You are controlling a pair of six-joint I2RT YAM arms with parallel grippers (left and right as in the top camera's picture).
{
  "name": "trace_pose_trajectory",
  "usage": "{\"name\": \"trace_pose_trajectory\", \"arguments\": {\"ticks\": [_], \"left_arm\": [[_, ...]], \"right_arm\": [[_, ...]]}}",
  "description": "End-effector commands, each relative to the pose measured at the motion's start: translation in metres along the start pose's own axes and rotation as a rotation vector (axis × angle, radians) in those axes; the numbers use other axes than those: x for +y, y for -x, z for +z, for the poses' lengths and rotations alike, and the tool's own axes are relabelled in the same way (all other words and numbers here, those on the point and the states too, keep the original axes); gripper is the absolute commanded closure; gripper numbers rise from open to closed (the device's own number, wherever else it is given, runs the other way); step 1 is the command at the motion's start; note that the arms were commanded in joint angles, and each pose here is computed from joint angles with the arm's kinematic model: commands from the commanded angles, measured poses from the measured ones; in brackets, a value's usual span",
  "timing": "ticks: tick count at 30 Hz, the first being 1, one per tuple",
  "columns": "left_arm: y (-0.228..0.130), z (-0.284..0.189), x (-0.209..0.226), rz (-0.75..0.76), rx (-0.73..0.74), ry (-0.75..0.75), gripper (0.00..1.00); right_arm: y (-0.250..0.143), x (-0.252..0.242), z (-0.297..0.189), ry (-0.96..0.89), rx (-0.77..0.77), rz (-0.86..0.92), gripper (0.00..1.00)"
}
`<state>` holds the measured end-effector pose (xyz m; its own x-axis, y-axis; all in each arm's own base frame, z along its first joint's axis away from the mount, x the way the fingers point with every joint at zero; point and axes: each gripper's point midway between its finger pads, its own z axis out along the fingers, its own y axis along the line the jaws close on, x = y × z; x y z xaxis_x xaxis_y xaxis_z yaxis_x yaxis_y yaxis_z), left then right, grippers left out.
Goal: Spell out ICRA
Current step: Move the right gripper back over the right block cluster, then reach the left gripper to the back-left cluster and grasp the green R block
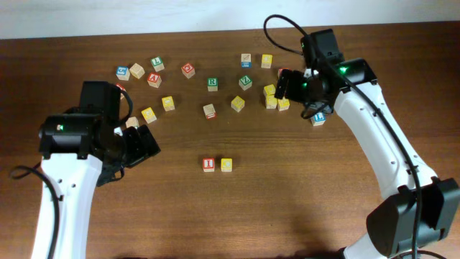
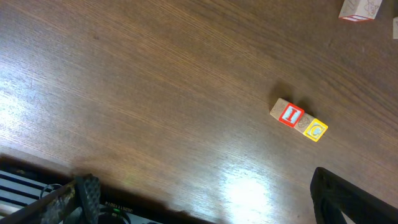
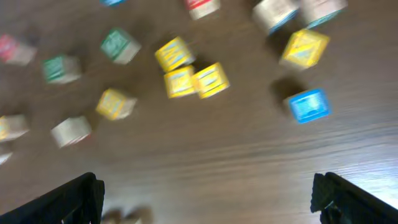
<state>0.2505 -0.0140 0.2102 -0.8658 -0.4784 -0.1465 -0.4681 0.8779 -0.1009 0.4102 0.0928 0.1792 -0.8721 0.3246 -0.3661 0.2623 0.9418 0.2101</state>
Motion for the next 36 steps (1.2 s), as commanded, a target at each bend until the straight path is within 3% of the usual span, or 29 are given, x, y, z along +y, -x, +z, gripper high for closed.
{"name": "trace_pose_trajectory", "arguments": {"ticks": [1,4,15,19,22,25,28,34,36], "left_arm": [[0.001,0.000,0.003,-0.023,-0.004,0.011,0.01],[0.001,0.000,0.003,-0.023,-0.004,0.011,0.01],[0.001,0.000,0.003,-0.023,-0.004,0.011,0.01],[0.001,0.000,0.003,-0.023,-0.004,0.011,0.01],[0.001,0.000,0.003,-0.023,-0.004,0.011,0.01],[0.001,0.000,0.003,-0.023,-0.004,0.011,0.01],[0.001,0.000,0.003,-0.023,-0.004,0.011,0.01],[0.001,0.000,0.003,-0.023,-0.004,0.011,0.01],[0.017,0.000,0.001,-0.024,-0.072,0.009,0.01]], "right_arm": [[0.014,-0.025,-0.010,-0.151,-0.076,-0.207,0.02],[-0.010,-0.039,-0.010,-0.198,0.033,-0.278,0.02],[-0.046,-0.053,-0.016,-0.228,0.194,-0.288,0.02],[-0.041,-0.050,-0.015,-0.218,0.171,-0.285,0.02],[-0.037,-0.037,-0.011,-0.152,0.151,-0.278,0.02],[-0.043,0.009,-0.010,0.104,0.179,-0.260,0.02],[-0.033,0.015,-0.009,0.130,0.136,-0.261,0.02],[0.002,-0.062,-0.009,-0.048,0.082,-0.056,0.02],[0.009,-0.078,-0.010,-0.063,0.073,-0.014,0.02]]}}
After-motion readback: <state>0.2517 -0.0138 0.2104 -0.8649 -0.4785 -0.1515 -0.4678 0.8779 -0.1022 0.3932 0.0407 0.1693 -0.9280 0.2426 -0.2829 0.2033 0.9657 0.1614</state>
